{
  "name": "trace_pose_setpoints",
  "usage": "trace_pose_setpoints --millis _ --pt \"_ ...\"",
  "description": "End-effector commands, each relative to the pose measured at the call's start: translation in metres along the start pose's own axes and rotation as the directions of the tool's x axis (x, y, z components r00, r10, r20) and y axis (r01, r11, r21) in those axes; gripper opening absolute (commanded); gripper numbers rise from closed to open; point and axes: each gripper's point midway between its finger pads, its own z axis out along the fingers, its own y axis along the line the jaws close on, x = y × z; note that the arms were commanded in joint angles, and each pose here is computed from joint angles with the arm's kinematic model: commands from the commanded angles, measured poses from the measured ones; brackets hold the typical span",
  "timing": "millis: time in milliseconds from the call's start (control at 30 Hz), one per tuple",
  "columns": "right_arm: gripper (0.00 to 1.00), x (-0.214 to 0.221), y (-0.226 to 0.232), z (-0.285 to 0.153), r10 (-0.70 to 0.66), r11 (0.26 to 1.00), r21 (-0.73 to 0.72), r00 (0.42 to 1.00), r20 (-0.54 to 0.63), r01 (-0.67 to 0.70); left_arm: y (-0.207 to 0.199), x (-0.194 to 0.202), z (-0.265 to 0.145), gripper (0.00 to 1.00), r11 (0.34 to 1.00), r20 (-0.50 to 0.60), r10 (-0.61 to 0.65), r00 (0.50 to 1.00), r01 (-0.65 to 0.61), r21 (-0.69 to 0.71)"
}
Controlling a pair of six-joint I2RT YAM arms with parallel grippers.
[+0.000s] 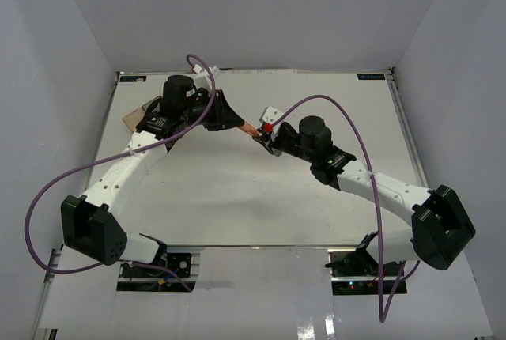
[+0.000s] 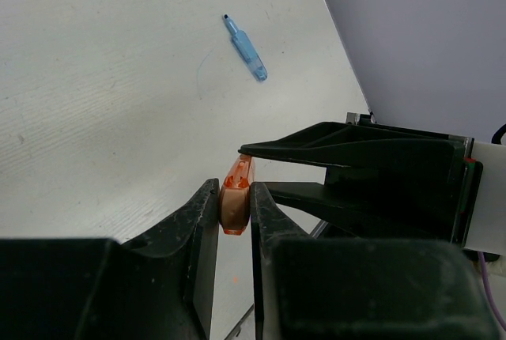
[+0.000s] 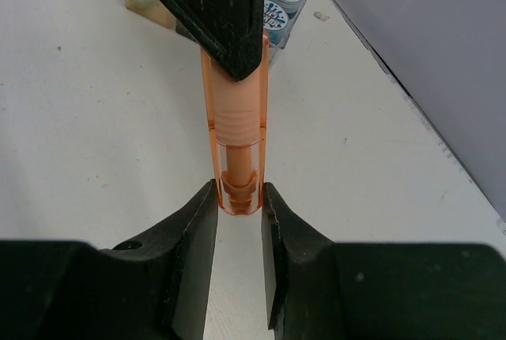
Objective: Sort the stationery into containers
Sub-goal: Close the pen cap on the pen.
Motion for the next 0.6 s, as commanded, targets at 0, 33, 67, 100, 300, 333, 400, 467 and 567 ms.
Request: trace_pose_setpoints --millis 0,33,67,100,300,333,400,467,567 --pt "0.11 -0.159 -0.035 -0.022 -0.183 0.981 0.141 0.886 0.426 0.134 0.008 0.057 0.011 0.0 0.997 -0.194 -0.079 0.978 0.079 -0.008" --pt "0.11 -0.163 -0.036 -0.023 -0.192 0.979 0.146 0.882 0.431 0.142 0.009 0.058 0.011 0.0 0.997 -0.199 -0.079 0.977 0.079 -0.007" --pt "0.11 -0.165 -0.036 -0.024 -0.197 0.978 0.146 0.88 0.433 0.147 0.008 0.059 0.012 0.0 0.997 -0.202 -0.079 0.976 0.08 -0.004" --pt "0.11 -0.167 -0.036 -0.025 -0.2 0.978 0.146 0.877 0.437 0.15 0.009 0.06 0.012 0.0 0.997 -0.207 -0.082 0.975 0.083 -0.003" --pt "0.11 -0.178 -0.041 -0.028 -0.218 0.973 0.167 0.865 0.453 0.158 0.008 0.066 0.014 0.0 0.998 -0.227 -0.063 0.972 0.067 0.012" --pt "0.11 -0.18 -0.041 -0.029 -0.22 0.973 0.169 0.862 0.456 0.159 0.009 0.067 0.014 0.0 0.998 -0.229 -0.061 0.972 0.065 0.01" --pt "0.11 -0.184 -0.042 -0.03 -0.226 0.971 0.174 0.857 0.463 0.163 0.01 0.07 0.014 0.0 0.998 -0.236 -0.054 0.97 0.059 0.015" --pt "0.11 -0.187 -0.043 -0.031 -0.229 0.971 0.175 0.854 0.467 0.164 0.011 0.071 0.014 0.0 0.998 -0.237 -0.051 0.97 0.056 0.014" --pt "0.11 -0.186 -0.041 -0.031 -0.227 0.972 0.167 0.855 0.467 0.167 0.011 0.072 0.014 0.0 0.998 -0.24 -0.05 0.969 0.056 0.017"
